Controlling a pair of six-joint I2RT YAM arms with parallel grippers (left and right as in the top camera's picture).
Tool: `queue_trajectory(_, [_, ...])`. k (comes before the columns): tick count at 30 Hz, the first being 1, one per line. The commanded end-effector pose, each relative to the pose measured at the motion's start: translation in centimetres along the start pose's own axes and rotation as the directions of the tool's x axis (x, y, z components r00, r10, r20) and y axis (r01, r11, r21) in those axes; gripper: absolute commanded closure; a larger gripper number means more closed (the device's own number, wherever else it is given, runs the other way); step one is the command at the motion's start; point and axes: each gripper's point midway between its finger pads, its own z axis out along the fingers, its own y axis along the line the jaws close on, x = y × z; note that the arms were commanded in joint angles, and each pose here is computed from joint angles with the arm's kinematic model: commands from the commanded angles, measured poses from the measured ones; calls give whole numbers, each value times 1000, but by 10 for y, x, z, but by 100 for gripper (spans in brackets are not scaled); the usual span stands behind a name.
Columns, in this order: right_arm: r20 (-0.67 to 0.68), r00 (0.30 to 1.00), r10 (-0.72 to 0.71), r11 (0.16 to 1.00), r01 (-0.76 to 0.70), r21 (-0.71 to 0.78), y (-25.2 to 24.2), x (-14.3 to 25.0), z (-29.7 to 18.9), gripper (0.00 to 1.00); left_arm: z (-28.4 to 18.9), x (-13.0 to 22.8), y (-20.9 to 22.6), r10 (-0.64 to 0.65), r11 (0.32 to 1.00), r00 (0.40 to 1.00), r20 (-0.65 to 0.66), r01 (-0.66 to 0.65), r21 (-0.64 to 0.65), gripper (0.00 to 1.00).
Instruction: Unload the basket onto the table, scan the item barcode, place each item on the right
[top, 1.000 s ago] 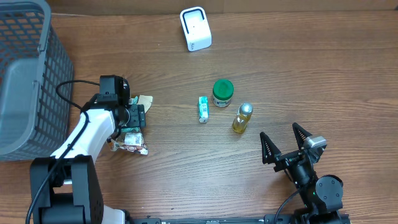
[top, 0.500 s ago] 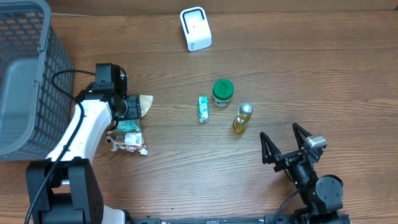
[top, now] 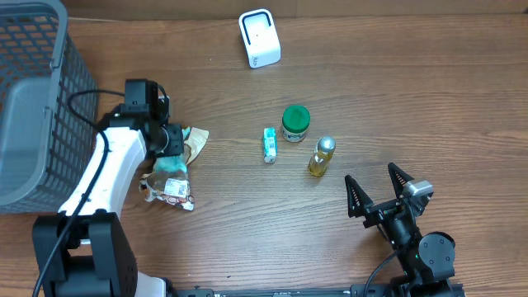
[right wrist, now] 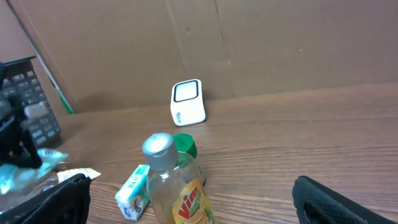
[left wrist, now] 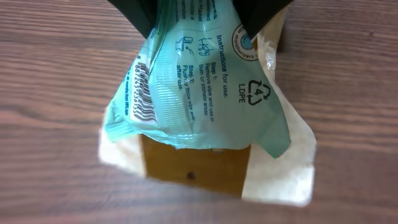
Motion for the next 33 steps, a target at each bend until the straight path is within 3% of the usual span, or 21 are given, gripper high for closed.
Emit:
queue_trajectory(1, [-1,1000,-7,1000,7,1,0,3,0,0,-34,-30,-18,6,997,995,96,-13,79,68])
queue_trajectory(8, [0,1000,-7,1000,7,1,0,3,0,0,-31,-7,-46,-38,984,999,5,37,174,64])
queue_trajectory(21, [0,1000,-7,1000,7,1,0,3,0,0,-10,33,-105,-33,995,999,-28,36,94,62])
queue_trajectory(25, [-1,1000,-7,1000,7,1,0,3,0,0,-6,35,-110,1,998,1000,0,-1,63,56])
queue_trajectory(29, [0,1000,-7,1000,7,1,0,3,0,0,-6,27,-93,-5,1000,999,43,6,-27,66])
queue_trajectory(33, [0,1000,-7,1000,7,1,0,3,0,0,-6,19,-86,-23,999,997,68,25,-41,90])
